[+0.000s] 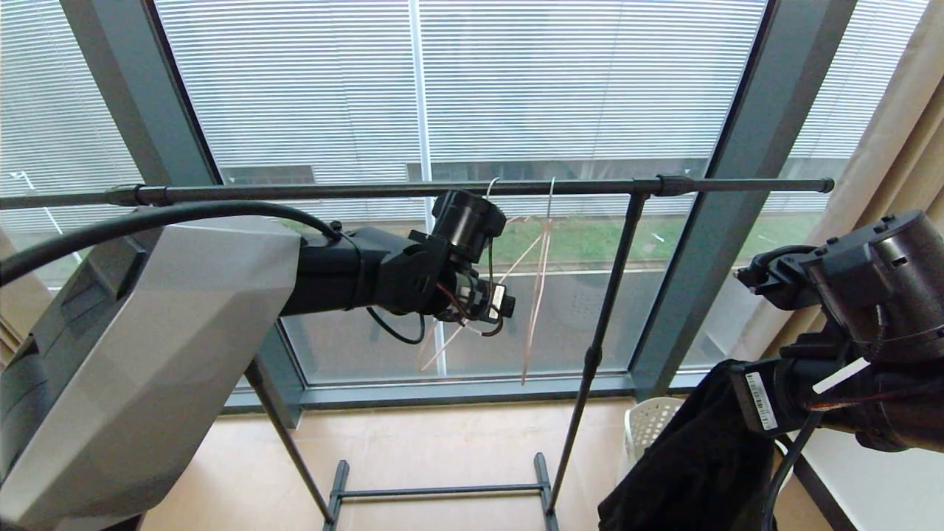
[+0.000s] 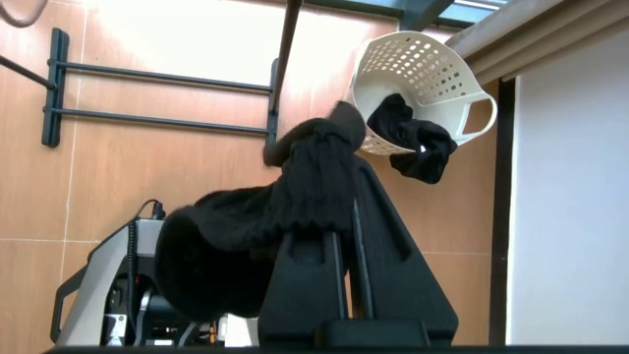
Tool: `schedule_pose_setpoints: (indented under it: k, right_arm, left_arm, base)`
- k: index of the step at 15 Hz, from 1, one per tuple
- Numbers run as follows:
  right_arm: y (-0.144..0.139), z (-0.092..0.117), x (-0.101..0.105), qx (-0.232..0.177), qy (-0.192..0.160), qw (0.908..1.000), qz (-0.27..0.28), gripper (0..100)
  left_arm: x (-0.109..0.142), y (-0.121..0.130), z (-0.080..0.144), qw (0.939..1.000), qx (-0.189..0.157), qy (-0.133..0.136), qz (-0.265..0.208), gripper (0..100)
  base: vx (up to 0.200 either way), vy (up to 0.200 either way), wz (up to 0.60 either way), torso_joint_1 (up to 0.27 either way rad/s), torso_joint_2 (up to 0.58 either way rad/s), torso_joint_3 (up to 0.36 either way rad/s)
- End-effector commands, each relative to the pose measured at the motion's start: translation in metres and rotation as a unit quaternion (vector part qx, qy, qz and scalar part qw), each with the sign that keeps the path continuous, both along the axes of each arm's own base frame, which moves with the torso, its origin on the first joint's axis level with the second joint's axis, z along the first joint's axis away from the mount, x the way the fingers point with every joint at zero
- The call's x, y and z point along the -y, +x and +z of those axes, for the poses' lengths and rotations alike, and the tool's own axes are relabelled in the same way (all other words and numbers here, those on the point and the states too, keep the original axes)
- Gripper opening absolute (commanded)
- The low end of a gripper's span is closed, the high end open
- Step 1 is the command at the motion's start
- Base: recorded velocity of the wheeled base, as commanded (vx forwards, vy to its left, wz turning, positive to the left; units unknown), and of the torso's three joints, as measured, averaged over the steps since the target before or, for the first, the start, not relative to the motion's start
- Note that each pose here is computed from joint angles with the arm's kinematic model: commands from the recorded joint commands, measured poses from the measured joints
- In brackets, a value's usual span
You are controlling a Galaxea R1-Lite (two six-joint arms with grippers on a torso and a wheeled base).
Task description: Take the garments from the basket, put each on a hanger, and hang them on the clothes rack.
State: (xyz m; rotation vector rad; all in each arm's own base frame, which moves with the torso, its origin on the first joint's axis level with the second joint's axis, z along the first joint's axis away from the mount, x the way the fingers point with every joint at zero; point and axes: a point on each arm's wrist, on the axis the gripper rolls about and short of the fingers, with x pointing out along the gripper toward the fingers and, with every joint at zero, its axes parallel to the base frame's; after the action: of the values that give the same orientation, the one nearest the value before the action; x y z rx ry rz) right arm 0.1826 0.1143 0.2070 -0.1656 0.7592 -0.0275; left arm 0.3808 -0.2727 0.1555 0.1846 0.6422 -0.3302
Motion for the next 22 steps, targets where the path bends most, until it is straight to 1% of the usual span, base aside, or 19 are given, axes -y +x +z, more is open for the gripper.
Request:
schedule_pose_setpoints:
  k: [1, 2, 5, 7, 10, 11, 13, 14, 18, 22]
  right_arm:
    - [-0.001, 0.001, 0.0, 0.001, 0.001, 1.0, 0.0, 0]
    - [-0.001, 0.001, 0.0, 0.001, 0.001, 1.0, 0.0, 0]
    - [0.0, 0.0, 0.0, 0.001, 0.001, 1.0, 0.0, 0]
    - [-0.001, 0.001, 0.001, 0.002, 0.001, 1.0, 0.0, 0]
    - [-0.002, 0.0, 0.001, 0.0, 0.0, 1.0, 0.0, 0]
    - [-0.002, 0.0, 0.001, 0.001, -0.001, 1.0, -0.001, 0]
    - [-0.002, 0.0, 0.001, 0.001, -0.001, 1.0, -0.001, 0]
    - [-0.002, 0.0, 0.002, 0.001, 0.0, 1.0, -0.001, 0]
    - [-0.001, -0.001, 0.0, -0.001, -0.002, 1.0, -0.001, 0]
    - [0.0, -0.003, 0.0, 0.006, 0.003, 1.0, 0.0, 0]
  left_arm:
    - [0.0, 0.0, 0.0, 1.0, 0.001, -0.001, 0.001, 100]
    - [0.002, -0.001, 0.0, 1.0, 0.0, 0.0, -0.001, 100]
    - [0.022, -0.018, 0.001, 0.9997, 0.002, 0.005, -0.025, 100]
    - [0.02, -0.016, 0.002, 0.9998, 0.008, 0.01, -0.018, 100]
    - [0.012, -0.007, 0.001, 0.9999, 0.009, 0.009, -0.005, 100]
    - [0.012, -0.002, -0.005, 0.9999, 0.007, 0.012, -0.001, 100]
    - [0.013, 0.008, -0.01, 0.9997, 0.015, 0.014, 0.014, 100]
    - [0.013, 0.013, -0.015, 0.9994, 0.016, 0.02, 0.023, 100]
    - [0.014, 0.012, -0.014, 0.9994, 0.019, 0.019, 0.023, 100]
    - [0.014, 0.013, -0.011, 0.9993, 0.022, 0.016, 0.026, 100]
  base:
    - [0.0, 0.0, 0.0, 0.0, 0.0, 0.0]
    - [0.0, 0.0, 0.0, 0.0, 0.0, 0.0]
    - [0.0, 0.0, 0.0, 0.0, 0.0, 0.0]
    - [0.0, 0.0, 0.0, 0.0, 0.0, 0.0]
    - [0.0, 0.0, 0.0, 0.0, 0.0, 0.0]
    - [0.0, 0.0, 0.0, 0.0, 0.0, 0.0]
    - [0.0, 0.0, 0.0, 0.0, 0.0, 0.0]
    - [0.0, 0.0, 0.0, 0.0, 0.0, 0.0]
    - [0.0, 0.0, 0.0, 0.0, 0.0, 0.0]
    - [0.0, 0.0, 0.0, 0.0, 0.0, 0.0]
